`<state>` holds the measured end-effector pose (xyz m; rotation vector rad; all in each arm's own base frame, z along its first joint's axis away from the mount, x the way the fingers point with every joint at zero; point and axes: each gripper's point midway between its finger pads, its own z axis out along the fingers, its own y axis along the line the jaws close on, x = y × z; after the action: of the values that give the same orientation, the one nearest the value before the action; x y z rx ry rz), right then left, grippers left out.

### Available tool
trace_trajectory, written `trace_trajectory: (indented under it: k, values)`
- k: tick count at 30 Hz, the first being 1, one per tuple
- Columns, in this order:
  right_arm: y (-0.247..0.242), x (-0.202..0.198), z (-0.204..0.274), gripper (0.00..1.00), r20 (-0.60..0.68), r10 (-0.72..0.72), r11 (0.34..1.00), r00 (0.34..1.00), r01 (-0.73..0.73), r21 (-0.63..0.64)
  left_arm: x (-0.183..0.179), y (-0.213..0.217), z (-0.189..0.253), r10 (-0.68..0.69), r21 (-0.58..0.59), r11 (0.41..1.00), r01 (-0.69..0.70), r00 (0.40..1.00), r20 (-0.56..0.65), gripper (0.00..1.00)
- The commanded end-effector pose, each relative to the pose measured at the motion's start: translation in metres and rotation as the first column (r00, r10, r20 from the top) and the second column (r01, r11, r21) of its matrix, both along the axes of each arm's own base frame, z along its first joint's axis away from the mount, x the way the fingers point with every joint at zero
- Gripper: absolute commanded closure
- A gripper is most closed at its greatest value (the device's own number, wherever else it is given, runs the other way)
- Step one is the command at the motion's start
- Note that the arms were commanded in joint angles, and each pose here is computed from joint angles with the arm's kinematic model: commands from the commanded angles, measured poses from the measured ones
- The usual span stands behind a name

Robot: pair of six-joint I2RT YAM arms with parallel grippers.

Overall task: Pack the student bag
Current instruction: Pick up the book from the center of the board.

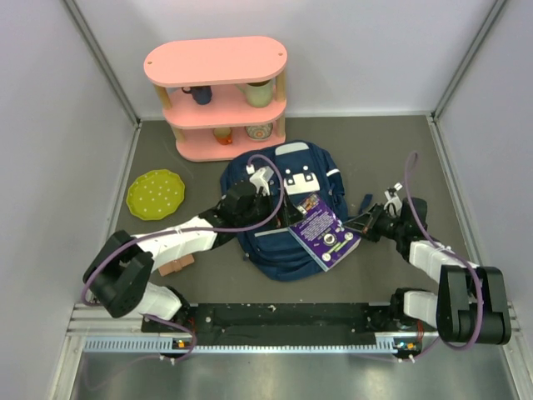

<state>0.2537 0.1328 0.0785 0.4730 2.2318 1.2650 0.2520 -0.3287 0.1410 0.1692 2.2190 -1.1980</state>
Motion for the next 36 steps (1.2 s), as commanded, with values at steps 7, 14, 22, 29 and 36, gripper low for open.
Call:
trace_trajectory:
  k: [7,14,22,29,36]
  values:
    - [-0.002,0.003,-0.012,0.87,0.022,0.018,0.996,1.0,-0.016,-0.088,-0.001,0.04,-0.007,0.188,0.174,0.967,-0.186,0.982,0.001,0.01]
    - [-0.001,0.001,-0.002,0.48,0.06,0.078,0.989,0.995,-0.069,-0.131,-0.027,0.034,0.005,0.143,0.07,0.988,-0.141,0.989,-0.027,0.02]
    - [0.004,-0.006,-0.005,0.49,0.043,0.107,0.988,0.993,-0.101,-0.117,-0.037,-0.018,-0.001,0.012,0.018,1.0,-0.01,0.996,-0.084,0.01]
    - [0.014,-0.018,-0.013,0.5,0.026,0.121,0.99,0.992,-0.119,-0.077,-0.037,-0.045,-0.006,-0.043,-0.106,0.994,0.031,0.993,-0.109,0.02]
    - [0.02,-0.027,-0.015,0.51,0.017,0.143,0.988,0.99,-0.142,-0.063,-0.015,-0.075,0.023,-0.072,-0.198,0.978,0.068,0.997,-0.012,0.21]
